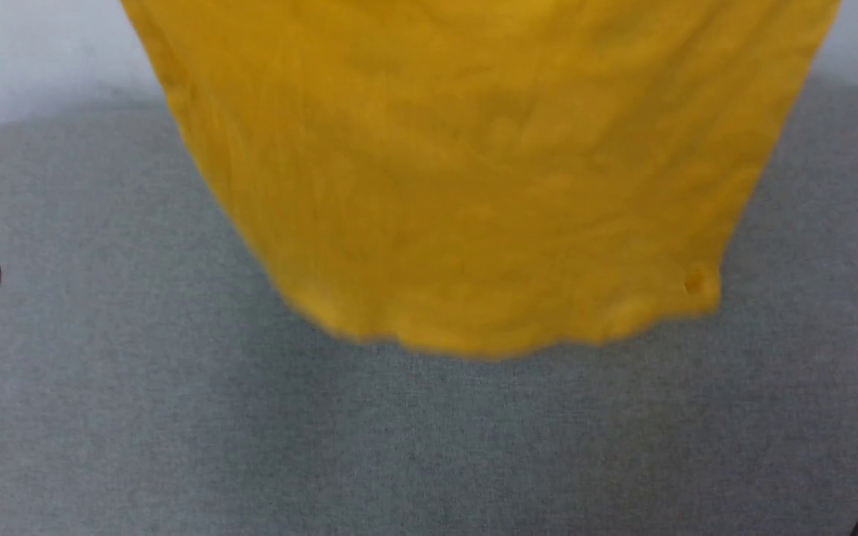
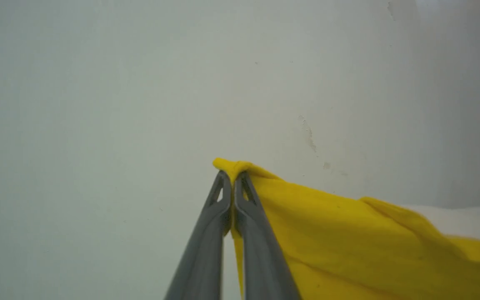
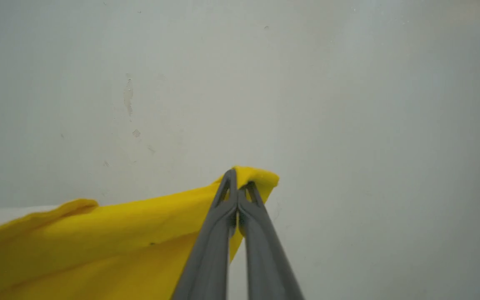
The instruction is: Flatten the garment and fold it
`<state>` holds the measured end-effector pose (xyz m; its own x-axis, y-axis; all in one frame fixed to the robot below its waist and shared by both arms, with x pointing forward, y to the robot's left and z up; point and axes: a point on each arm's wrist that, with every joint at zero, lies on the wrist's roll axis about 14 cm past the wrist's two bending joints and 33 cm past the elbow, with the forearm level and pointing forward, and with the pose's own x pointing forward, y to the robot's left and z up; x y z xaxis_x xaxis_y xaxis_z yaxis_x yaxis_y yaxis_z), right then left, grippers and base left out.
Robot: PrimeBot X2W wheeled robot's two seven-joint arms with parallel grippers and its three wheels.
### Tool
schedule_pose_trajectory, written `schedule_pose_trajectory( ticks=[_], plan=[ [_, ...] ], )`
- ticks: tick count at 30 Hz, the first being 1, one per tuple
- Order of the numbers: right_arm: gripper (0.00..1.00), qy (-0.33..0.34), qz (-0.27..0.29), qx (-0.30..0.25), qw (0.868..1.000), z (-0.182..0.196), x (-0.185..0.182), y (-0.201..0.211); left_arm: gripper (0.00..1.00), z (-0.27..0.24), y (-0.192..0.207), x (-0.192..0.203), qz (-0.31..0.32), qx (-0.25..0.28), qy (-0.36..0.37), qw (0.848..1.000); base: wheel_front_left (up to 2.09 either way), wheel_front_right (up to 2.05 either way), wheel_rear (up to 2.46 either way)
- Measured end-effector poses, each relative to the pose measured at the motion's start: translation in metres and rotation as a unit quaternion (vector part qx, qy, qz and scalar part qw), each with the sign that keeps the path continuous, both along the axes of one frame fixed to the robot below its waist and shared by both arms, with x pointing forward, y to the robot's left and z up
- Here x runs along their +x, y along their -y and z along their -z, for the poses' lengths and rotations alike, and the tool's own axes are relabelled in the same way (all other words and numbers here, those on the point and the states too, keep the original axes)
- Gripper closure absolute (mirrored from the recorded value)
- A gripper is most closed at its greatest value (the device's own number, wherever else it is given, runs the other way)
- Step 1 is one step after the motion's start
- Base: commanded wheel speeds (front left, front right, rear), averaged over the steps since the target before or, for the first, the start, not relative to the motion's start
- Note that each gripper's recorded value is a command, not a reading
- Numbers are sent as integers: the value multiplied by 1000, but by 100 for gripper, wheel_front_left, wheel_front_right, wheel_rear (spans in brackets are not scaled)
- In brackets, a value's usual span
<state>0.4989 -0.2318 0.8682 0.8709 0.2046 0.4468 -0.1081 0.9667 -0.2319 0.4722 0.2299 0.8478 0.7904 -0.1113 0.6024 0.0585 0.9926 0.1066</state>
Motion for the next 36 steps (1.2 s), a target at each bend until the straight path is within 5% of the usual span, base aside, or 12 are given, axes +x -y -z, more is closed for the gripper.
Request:
schedule_pose_trajectory(
  ticks=[12,22,29,36],
  plan=[
    [100,-10,46,0,999,25,113,11,100,10,-3,117,-9,-17,-1,1000,0,0,0],
    [100,-82,36,-10,996,122,190,-11,100,79,-6,187,-18,-39,-31,999,0,0,0],
    [100,-150,22,-9,988,198,198,-19,100,151,-12,197,-26,-35,-104,994,0,0,0],
    [100,-247,6,2,969,277,157,-21,100,247,-21,158,-38,-17,-218,975,0,0,0]
  ],
)
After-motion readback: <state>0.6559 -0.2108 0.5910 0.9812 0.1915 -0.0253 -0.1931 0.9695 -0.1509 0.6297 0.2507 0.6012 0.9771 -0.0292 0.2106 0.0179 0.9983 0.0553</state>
